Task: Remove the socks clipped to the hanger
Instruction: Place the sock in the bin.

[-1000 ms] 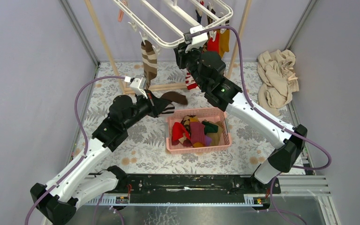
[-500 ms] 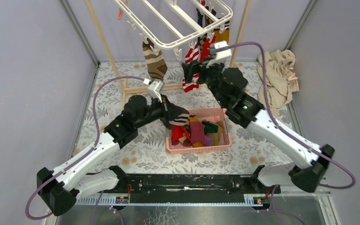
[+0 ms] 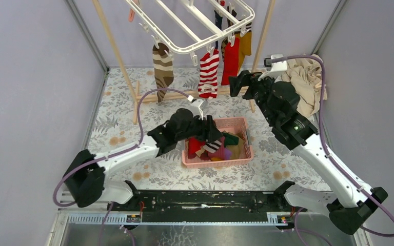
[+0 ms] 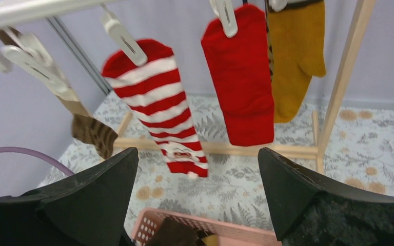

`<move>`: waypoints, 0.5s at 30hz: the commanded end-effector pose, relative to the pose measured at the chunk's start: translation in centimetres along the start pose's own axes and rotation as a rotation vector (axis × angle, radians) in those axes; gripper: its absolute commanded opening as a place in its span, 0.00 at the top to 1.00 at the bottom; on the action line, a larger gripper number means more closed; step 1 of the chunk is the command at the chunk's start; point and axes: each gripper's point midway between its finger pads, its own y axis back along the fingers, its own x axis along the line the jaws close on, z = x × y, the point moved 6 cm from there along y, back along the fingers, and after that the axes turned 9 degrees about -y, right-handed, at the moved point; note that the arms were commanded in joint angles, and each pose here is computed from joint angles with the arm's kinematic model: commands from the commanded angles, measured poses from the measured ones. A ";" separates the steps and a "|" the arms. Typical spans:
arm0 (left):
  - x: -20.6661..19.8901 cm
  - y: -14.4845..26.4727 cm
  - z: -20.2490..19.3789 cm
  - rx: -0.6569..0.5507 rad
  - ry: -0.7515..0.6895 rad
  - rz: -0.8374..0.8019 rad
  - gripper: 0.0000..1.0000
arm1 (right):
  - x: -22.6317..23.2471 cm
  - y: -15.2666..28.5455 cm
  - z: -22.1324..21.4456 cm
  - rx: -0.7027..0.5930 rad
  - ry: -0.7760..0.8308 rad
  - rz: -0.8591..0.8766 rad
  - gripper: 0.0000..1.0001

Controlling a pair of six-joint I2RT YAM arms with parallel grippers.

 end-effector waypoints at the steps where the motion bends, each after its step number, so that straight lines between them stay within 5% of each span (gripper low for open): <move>1: 1.3 -1.7 -1.1 -0.012 -0.003 0.054 0.26 | -0.2 -1.1 -1.7 0.087 -0.020 0.032 0.06; 4: 1.5 -1.2 -0.8 -0.023 -0.017 0.080 0.02 | 0.2 -2.1 -2.3 0.118 -0.019 0.061 0.06; 15: -1.2 6.5 5.4 -0.193 -0.048 0.171 0.01 | 0.1 -5.9 -6.4 0.160 -0.062 0.210 0.07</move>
